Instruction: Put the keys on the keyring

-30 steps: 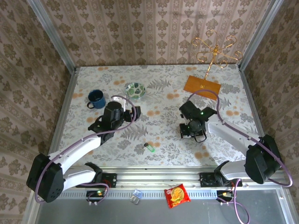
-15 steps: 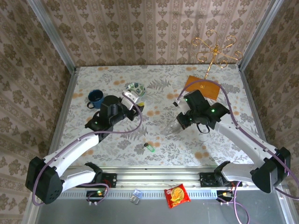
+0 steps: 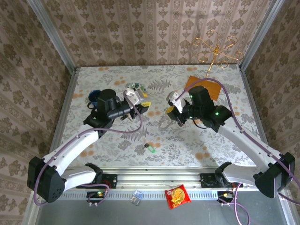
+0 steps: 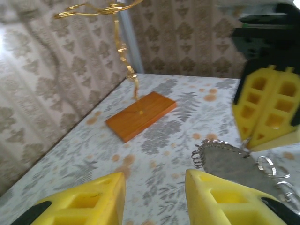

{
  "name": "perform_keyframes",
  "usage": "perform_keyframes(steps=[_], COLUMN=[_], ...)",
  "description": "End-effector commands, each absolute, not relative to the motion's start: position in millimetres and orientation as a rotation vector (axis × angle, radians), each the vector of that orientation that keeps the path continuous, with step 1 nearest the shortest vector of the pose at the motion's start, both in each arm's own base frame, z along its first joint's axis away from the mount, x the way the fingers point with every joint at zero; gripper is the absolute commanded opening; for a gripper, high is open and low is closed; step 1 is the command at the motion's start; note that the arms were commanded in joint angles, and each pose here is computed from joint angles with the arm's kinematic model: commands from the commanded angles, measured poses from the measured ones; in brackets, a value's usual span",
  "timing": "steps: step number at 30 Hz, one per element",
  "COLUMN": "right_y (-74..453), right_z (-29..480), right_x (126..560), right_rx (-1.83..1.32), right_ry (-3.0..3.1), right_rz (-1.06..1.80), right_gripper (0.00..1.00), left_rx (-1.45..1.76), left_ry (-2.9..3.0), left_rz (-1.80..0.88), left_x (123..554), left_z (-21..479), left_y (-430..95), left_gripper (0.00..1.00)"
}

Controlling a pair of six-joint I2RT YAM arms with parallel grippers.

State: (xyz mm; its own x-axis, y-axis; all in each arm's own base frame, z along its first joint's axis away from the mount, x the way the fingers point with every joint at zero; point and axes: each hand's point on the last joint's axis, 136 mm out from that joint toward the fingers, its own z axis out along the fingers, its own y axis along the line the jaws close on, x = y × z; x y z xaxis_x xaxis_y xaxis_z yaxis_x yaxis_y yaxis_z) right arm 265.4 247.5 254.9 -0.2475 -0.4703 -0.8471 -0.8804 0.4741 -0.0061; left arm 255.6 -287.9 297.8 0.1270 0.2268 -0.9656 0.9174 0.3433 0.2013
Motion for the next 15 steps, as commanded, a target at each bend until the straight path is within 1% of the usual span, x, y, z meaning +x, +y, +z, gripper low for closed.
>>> perform_keyframes(steps=[1,4,7,9,15], right_y=[265,270,272,274,276], right_z=[275,273,271,271,272], right_x=[255,245,239,234,229], right_rx=[-1.245,-1.323,-1.370,-1.396,-1.433], right_ry=[1.679,1.601,1.539,1.505,1.454], right_rz=[0.698,0.730,0.734,0.741,0.720], right_gripper=[0.00,0.00,0.00,0.00,0.00], left_rx=[1.248,1.272,1.327,1.347,1.382], left_ry=[1.244,1.225,1.181,1.165,1.149], left_rz=[-0.855,-0.868,-0.897,-0.912,-0.986], left_x=[222,214,201,194,181], left_z=[290,280,274,269,264], left_y=[-303,-305,-306,-305,-307], left_gripper=[0.38,0.37,0.33,0.31,0.30])
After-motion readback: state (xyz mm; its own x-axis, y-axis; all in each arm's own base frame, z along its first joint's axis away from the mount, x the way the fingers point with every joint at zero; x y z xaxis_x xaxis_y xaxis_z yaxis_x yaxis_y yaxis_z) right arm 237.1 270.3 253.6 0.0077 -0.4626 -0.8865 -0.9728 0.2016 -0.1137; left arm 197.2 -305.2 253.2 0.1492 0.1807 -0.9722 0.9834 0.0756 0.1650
